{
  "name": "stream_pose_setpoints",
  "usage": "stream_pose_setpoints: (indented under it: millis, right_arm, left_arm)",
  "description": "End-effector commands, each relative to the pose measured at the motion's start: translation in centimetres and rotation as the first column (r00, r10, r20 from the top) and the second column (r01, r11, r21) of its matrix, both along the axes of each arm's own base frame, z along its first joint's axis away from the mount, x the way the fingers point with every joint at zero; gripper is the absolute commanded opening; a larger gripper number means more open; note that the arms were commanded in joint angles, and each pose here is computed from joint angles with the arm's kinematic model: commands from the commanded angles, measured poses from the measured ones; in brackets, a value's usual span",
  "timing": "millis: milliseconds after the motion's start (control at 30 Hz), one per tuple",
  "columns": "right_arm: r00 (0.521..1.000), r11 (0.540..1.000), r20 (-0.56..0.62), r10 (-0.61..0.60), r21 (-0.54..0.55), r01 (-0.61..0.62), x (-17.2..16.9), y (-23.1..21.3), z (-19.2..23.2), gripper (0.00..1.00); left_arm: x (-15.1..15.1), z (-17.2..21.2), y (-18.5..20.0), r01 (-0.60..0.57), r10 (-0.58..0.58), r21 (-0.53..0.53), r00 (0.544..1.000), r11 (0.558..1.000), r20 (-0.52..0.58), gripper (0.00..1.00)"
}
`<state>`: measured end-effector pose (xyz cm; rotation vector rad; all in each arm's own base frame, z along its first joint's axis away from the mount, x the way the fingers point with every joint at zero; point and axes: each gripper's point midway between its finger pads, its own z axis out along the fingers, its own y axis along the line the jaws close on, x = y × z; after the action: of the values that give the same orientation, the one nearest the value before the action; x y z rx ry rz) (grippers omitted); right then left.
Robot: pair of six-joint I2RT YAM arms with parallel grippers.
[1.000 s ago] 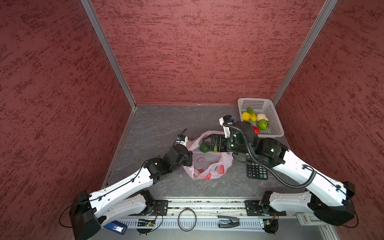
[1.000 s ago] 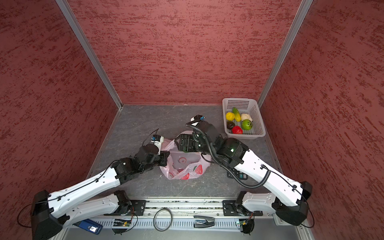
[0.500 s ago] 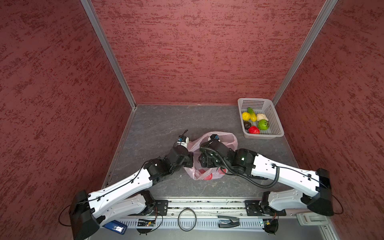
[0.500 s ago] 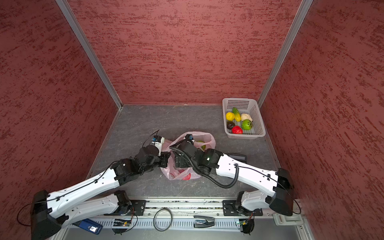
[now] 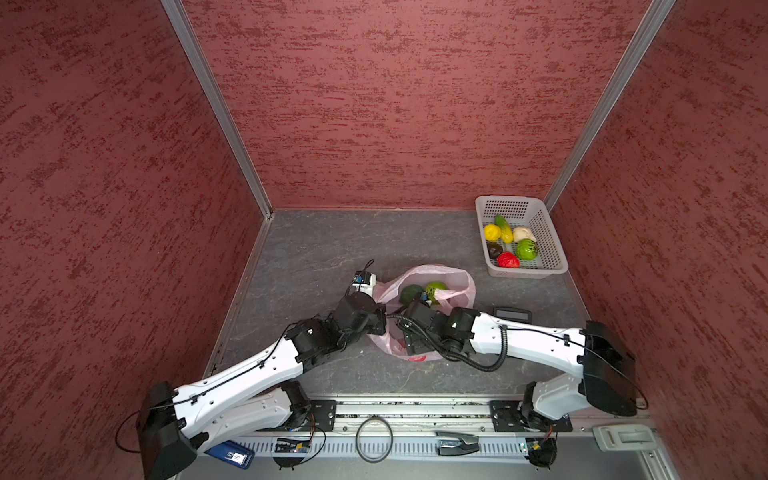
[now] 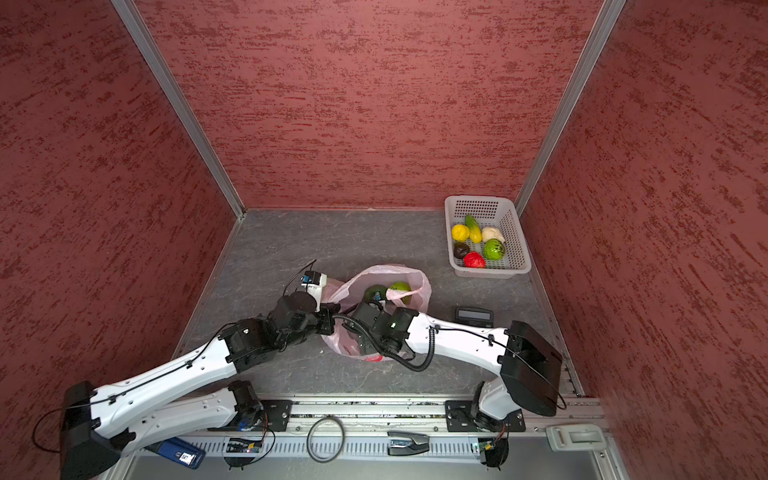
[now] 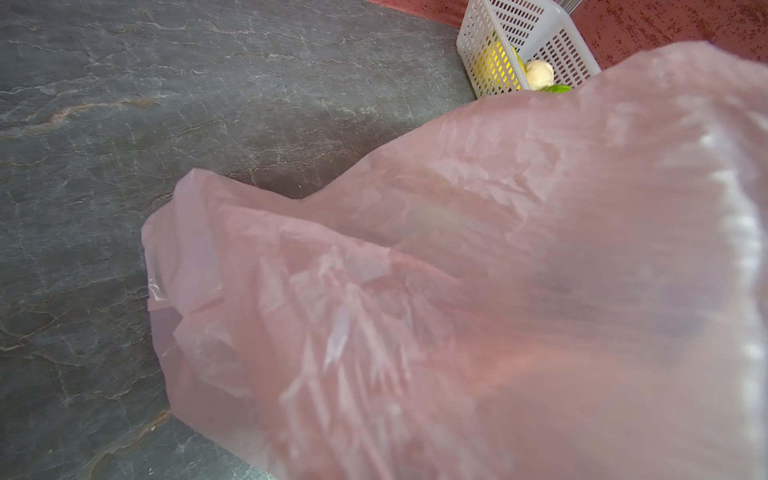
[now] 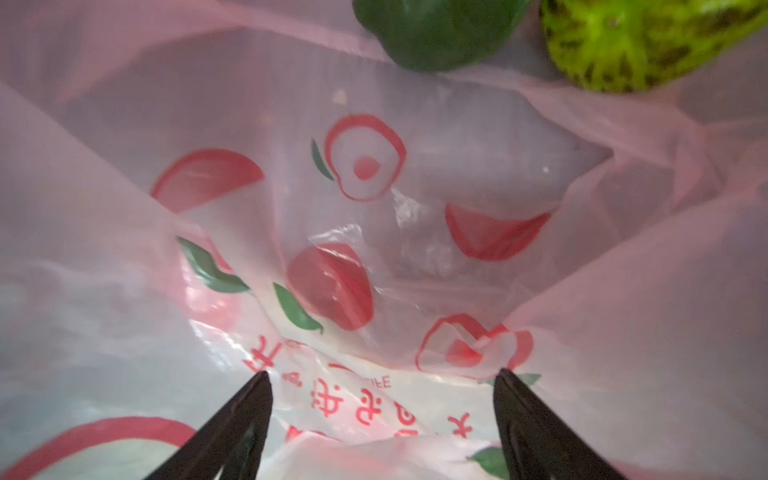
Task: Untie the knot of the plastic bag and take out the fruit
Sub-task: 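Close the right gripper on the dark green fruit inside the bag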
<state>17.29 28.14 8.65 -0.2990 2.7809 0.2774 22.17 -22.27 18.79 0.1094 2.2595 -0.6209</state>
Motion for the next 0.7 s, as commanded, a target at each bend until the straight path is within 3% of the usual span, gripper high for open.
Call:
stream_pose_setpoints:
  millis: [0,167,267,467,667]
  right_arm:
    - [0.997,0.998,-0.071,-0.034,-0.048,0.031,-1.9,-1.6,-0.7,0.84]
    - [0.987,0.995,-0.149,-0.060,-0.094,0.046,-3.7,-3.0,-2.7,0.85]
    - [0.989,0.995,-0.132,-0.071,-0.084,0.061,-3.2,-2.6,-2.3,0.87]
    - [0.996,0.997,-0.045,-0.078,0.018,0.079,-0.1,1.0,1.5,0.93]
    - [0.979,0.965,-0.036,-0.203,0.161,0.206,2.7,2.0,2.8,0.93]
  left_arm:
    - [0.2,0.6,-0.1,-0.011,0.011,-0.020,1.000,1.000,0.019,0.00]
    - [0.0,0.1,-0.1,-0.013,0.013,-0.018,1.000,1.000,0.010,0.00]
    - [-0.1,-0.1,0.0,-0.010,0.010,-0.016,1.000,1.000,0.004,0.00]
    - [-0.6,-0.2,-0.3,0.010,-0.010,-0.019,1.000,1.000,-0.010,0.00]
    - [-1.0,-0.3,-0.4,0.008,-0.008,-0.019,1.000,1.000,-0.014,0.00]
